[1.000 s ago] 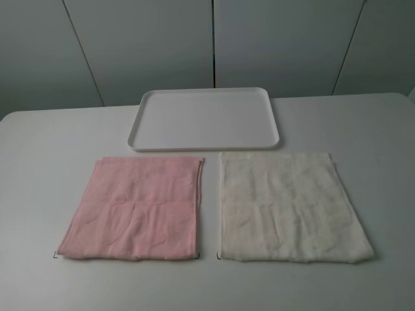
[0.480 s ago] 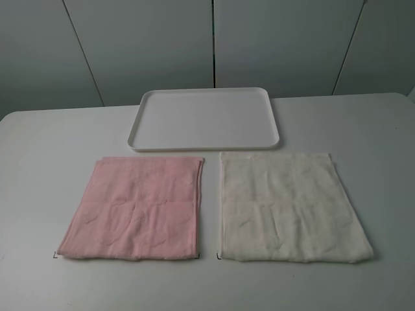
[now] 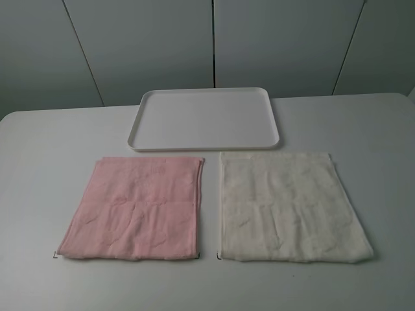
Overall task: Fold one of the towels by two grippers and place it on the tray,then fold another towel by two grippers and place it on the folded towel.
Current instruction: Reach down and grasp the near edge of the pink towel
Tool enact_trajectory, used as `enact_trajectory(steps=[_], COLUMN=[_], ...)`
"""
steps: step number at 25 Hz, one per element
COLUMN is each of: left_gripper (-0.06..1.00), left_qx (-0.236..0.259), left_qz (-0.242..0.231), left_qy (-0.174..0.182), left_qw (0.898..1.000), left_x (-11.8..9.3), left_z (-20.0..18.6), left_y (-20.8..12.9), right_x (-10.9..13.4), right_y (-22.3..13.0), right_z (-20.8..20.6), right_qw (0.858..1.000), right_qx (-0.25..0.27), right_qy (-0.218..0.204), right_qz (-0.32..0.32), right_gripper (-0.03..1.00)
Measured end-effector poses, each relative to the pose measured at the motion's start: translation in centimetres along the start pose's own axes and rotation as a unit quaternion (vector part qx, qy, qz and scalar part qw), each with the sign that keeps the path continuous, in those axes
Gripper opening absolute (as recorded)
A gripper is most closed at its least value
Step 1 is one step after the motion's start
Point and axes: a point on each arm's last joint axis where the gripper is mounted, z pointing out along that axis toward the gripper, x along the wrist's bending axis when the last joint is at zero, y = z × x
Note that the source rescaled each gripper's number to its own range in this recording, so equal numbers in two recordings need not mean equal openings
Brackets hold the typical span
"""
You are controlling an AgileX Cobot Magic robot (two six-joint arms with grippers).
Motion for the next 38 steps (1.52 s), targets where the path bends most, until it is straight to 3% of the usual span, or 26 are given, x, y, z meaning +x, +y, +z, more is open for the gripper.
enact_trajectory(steps=[27, 32, 38], left_gripper=[1.0, 1.0, 1.0], left_qx=[0.0, 0.0, -0.007], left_qz=[0.0, 0.0, 0.024], left_qy=[0.0, 0.0, -0.001], left_qw=[1.0, 1.0, 1.0], left_x=[0.0, 0.0, 0.0], left_z=[0.0, 0.0, -0.3], left_y=[0.0, 0.0, 0.3], right_x=[0.0, 0.3, 1.2], right_y=[0.0, 0.0, 0.6], right_z=[0.0, 0.0, -0.2], right_qw=[1.0, 1.0, 0.997], right_qx=[0.0, -0.002, -0.028], right_qy=[0.0, 0.017, 0.069], right_qz=[0.0, 0.011, 0.037], right_gripper=[1.0, 1.0, 1.0])
